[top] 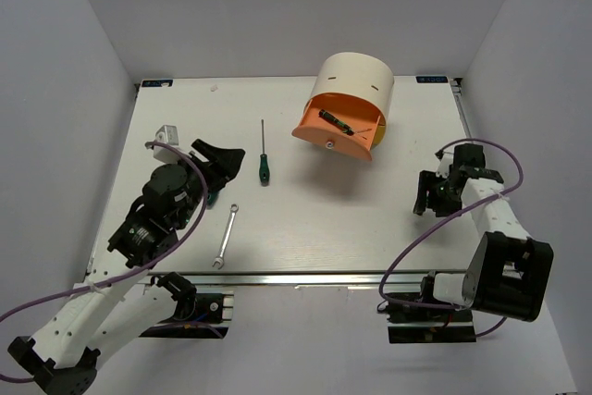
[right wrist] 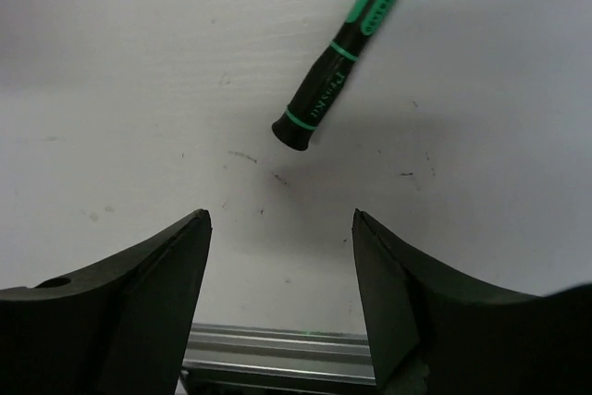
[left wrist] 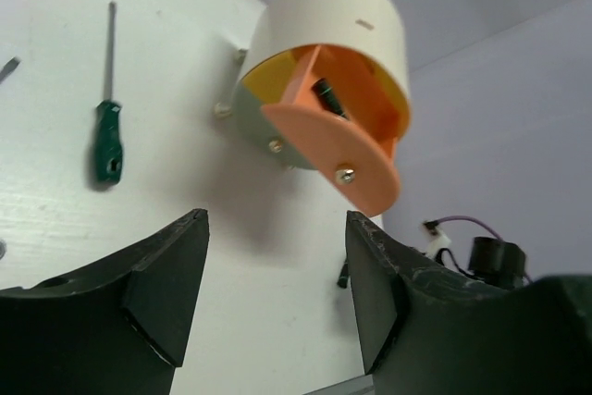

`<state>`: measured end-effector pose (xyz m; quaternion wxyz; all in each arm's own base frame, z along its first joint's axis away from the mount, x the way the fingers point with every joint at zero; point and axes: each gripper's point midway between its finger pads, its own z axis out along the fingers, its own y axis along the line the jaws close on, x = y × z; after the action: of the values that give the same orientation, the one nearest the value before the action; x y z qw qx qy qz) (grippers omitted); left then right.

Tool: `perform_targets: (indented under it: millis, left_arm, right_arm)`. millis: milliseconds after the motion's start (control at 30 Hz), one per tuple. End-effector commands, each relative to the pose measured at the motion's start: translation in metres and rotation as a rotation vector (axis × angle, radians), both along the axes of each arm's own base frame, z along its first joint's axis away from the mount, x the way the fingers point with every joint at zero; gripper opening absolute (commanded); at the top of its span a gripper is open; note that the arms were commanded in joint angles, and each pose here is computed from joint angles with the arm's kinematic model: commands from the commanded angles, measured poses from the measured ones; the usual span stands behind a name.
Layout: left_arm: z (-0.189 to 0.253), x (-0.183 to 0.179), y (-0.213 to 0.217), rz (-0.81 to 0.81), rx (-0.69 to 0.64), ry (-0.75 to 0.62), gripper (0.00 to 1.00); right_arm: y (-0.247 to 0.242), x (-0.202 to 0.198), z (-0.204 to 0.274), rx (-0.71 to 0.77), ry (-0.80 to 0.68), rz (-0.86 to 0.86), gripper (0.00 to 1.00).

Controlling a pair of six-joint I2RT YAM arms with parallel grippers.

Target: Sort the tools into containers

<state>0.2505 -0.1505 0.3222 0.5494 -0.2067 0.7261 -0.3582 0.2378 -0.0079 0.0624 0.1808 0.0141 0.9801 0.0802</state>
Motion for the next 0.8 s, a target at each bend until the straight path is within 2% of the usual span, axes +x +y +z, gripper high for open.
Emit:
perform_targets:
  millis: [0, 200, 533, 633, 733, 767]
  left_arm:
    - [-0.015, -0.003, 0.006, 0.031, -0.002, 0.043, 0.7]
    - [-0.026, 0.0, 0.0, 0.012, 0.023, 0.082, 0.71]
    - [-0.038, 0.005, -0.005, 0.016, 0.009, 0.116, 0.71]
    - [-0.044, 0.005, -0.006, 0.02, 0.0, 0.134, 0.71]
    - [-0.049, 0.005, -0.007, 0.018, -0.008, 0.142, 0.71]
    - [-0.049, 0.006, -0.008, 0.019, -0.015, 0.14, 0.71]
  right_arm:
    - [-0.019, 0.043, 0.017, -0.032, -0.185, -0.258, 0.69]
    - [-0.03, 0.065, 0.003, -0.039, -0.198, -0.393, 0.68]
    - [-0.032, 0.078, -0.037, -0.022, -0.089, -0.495, 0.59]
    - [-0.034, 0.077, -0.044, -0.031, -0.066, -0.508, 0.51]
    - [-0.032, 0.071, -0.05, -0.028, -0.041, -0.511, 0.37]
    - [-0.032, 0.069, -0.05, -0.027, -0.04, -0.507, 0.28]
